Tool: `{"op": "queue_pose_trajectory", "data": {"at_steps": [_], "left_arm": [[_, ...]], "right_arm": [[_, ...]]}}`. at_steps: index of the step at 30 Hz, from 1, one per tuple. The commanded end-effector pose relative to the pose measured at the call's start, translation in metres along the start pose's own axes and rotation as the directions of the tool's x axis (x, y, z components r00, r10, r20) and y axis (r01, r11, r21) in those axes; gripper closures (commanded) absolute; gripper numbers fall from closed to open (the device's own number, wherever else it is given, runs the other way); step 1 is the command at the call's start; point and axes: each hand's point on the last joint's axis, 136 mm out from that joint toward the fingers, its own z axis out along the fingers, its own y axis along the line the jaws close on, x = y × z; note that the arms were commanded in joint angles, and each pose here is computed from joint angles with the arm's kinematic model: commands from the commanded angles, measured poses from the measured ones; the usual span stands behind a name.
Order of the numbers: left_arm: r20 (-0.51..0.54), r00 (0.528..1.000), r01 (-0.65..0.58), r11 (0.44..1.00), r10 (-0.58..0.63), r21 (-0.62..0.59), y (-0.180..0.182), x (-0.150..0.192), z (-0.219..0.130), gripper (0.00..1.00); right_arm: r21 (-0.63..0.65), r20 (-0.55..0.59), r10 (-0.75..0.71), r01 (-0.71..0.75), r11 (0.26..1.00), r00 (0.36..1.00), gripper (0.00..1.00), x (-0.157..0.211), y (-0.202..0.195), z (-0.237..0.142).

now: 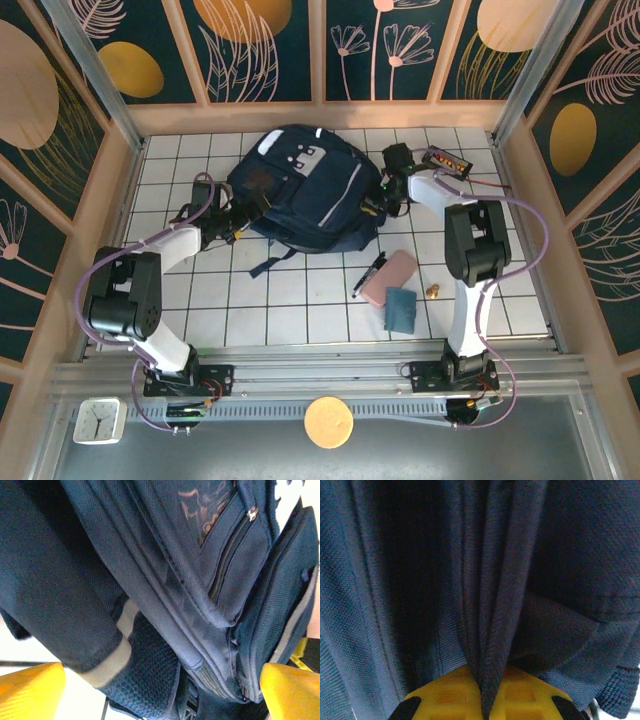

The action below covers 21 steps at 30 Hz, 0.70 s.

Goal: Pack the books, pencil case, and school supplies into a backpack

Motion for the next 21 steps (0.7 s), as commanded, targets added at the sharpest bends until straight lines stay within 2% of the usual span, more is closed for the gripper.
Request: {"op": "queue_pose_trajectory", "data": {"at_steps": [1,3,4,5,6,7,8,11,14,19,21], "left_arm": [[0.061,0.997,0.048,0.996,-0.052,0.077,-0.002,-0.019,0.002,0.01],[0.053,0.996,0.069,0.995,-0.072,0.071,0.005,-0.019,0.007,0.01],[0.048,0.996,0.075,0.995,-0.078,0.066,0.008,-0.019,0.011,0.01],[0.046,0.995,0.081,0.994,-0.085,0.069,0.009,-0.019,0.013,0.01],[0.047,0.994,0.092,0.993,-0.096,0.074,0.01,-0.02,0.016,0.01],[0.041,0.993,0.109,0.991,-0.113,0.081,0.013,-0.019,0.022,0.01],[0.043,0.991,0.122,0.988,-0.126,0.098,0.011,-0.021,0.025,0.01],[0.034,0.99,0.135,0.981,-0.141,0.14,0.003,-0.028,0.035,0.02],[0.022,0.992,0.118,0.984,-0.122,0.134,-0.001,-0.029,0.044,0.09],[0.003,0.99,0.14,0.98,-0.142,0.145,0.004,-0.019,0.052,0.47],[-0.017,0.989,0.15,0.975,-0.15,0.162,0.002,-0.012,0.054,0.57]], "right_arm": [[-0.009,0.173,-0.046,0.049,0.999,0.984,1.0,-0.076,-0.004,-0.003],[-0.023,0.183,-0.05,0.055,0.998,0.982,0.95,-0.092,-0.002,-0.001],[-0.021,0.183,-0.053,0.058,0.998,0.982,0.83,-0.098,-0.002,0.0],[-0.014,0.183,-0.055,0.059,0.998,0.982,0.66,-0.104,-0.001,-0.001],[-0.007,0.181,-0.057,0.059,0.998,0.982,0.54,-0.107,-0.001,-0.003],[-0.001,0.178,-0.063,0.064,0.998,0.982,0.44,-0.106,0.002,-0.006],[0.008,0.181,-0.066,0.066,0.998,0.981,0.39,-0.103,0.003,-0.011],[0.062,0.215,-0.082,0.07,0.996,0.973,0.33,-0.085,0.006,-0.039],[0.105,0.241,-0.078,0.054,0.993,0.967,0.32,-0.05,0.006,-0.067],[0.102,0.215,-0.13,0.111,0.989,0.968,0.33,0.029,0.028,-0.088],[0.076,0.189,-0.155,0.142,0.987,0.97,0.33,0.059,0.044,-0.088]]}}
